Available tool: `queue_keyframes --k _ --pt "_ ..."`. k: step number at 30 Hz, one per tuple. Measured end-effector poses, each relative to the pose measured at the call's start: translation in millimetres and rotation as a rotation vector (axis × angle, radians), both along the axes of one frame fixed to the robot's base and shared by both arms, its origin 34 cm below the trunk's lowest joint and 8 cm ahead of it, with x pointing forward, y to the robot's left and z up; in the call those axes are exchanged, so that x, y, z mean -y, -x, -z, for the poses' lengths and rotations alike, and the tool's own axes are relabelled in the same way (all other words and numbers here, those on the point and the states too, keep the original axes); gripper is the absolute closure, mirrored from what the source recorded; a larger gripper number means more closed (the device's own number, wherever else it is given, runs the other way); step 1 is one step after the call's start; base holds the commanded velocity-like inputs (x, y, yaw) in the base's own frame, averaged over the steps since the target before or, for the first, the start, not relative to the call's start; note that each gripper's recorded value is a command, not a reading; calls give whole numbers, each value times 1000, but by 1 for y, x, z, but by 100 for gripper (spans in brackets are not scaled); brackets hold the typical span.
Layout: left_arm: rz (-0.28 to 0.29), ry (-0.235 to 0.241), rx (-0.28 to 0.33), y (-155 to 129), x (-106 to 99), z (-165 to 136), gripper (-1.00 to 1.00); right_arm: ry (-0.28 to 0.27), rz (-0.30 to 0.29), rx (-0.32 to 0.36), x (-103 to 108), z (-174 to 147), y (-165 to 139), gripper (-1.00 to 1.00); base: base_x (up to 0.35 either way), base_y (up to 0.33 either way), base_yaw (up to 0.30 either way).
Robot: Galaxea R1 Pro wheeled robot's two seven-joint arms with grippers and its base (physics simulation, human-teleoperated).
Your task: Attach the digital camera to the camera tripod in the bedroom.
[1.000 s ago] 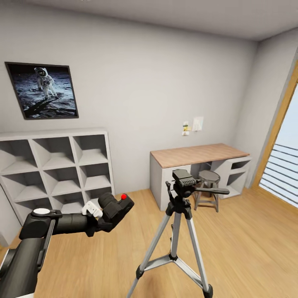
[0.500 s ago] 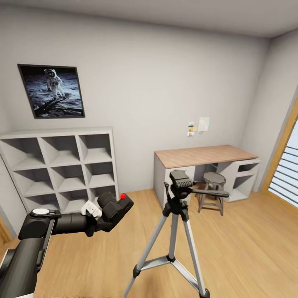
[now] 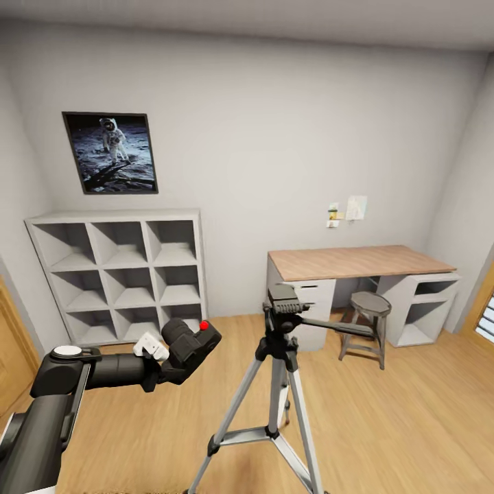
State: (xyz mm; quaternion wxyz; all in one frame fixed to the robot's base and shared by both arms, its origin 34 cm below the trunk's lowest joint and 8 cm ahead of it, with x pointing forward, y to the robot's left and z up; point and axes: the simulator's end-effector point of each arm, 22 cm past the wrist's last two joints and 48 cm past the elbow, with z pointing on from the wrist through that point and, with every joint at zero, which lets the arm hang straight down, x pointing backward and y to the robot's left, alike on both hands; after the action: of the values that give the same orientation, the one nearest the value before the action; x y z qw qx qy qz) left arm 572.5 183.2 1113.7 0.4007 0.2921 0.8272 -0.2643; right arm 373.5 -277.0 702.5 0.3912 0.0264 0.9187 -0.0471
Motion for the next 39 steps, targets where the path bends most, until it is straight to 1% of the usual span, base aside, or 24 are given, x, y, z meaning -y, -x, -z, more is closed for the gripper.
queue_keyframes --k 13,20,29,39 --pt "1 1 1 0 0 0 100 0 0 2 0 0 -1 -100 0 -56 23" --pt "-1 2 1 0 0 -1 100 0 0 2 0 0 0 -100 -55 -146 1" --pt "-24 12 3 -2 -8 -2 100 0 0 2 0 0 -1 -100 -21 -71 0" --pt "-31 15 3 -3 -10 -3 100 0 0 2 0 0 -1 -100 -15 -10 0"
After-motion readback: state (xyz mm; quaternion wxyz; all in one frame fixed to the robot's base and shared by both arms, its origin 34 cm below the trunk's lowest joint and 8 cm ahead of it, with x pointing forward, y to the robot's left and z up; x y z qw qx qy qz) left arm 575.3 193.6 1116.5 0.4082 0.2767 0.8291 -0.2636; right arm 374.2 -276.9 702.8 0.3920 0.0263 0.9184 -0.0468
